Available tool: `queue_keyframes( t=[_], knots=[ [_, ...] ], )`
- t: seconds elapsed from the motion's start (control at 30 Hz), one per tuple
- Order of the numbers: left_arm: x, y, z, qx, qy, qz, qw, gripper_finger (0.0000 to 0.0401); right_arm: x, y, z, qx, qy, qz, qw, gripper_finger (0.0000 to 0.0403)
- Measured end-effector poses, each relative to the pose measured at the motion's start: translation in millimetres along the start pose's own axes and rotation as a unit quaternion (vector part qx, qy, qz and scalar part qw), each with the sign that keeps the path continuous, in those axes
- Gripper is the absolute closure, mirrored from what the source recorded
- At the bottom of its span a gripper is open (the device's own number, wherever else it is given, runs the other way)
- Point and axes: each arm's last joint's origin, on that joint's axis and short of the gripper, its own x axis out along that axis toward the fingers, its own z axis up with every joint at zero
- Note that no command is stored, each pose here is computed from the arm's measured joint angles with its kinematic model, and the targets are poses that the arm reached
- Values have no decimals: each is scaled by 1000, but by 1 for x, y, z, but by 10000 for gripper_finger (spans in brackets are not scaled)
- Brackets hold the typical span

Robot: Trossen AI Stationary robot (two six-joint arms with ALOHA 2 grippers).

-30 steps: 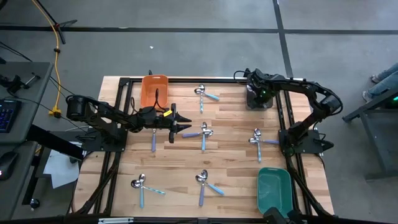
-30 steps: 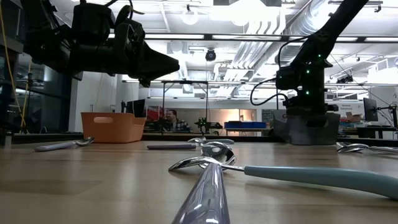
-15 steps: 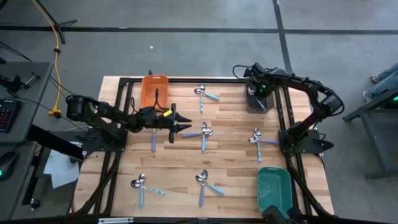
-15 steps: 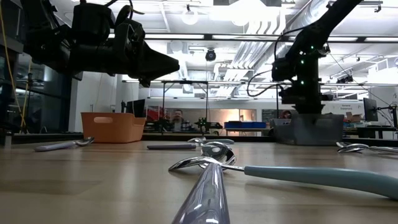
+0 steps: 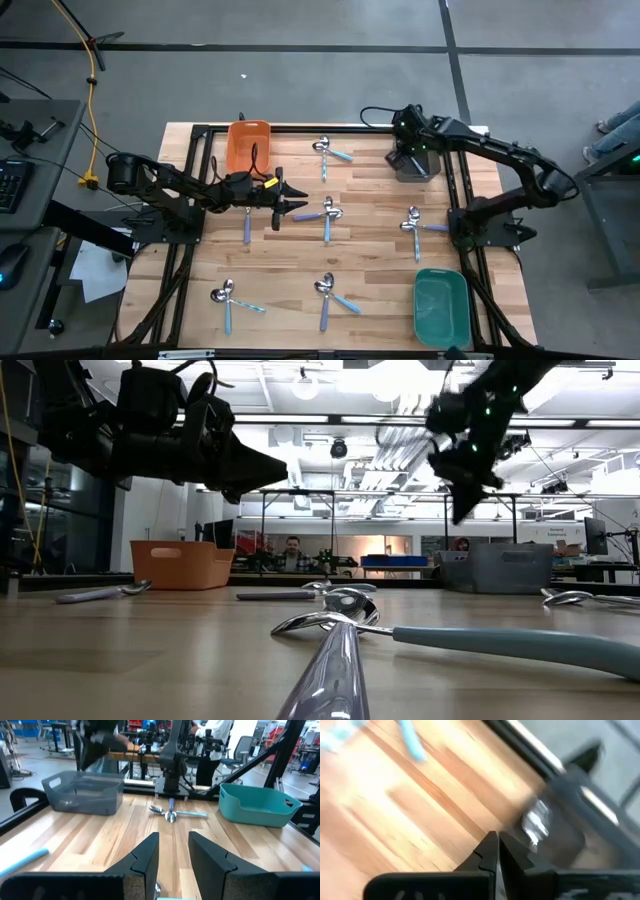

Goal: Sort silverware by color (type)
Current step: Put the purple spoon into the green bin

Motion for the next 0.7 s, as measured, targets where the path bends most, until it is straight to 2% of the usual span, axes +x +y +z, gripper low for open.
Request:
queue_keyframes(
  t=[0.27,0.47,0.7],
  knots=[
    [0,0,-3,10,14,1,1000,316,-21,66,5,-73,-122,60,988,403],
    [0,0,-4,10,21,1,1000,327,0,104,-19,-108,-225,142,958,403],
    [0,-5,-7,9,36,-8,999,343,7,130,-56,-122,-314,216,916,403]
  ],
)
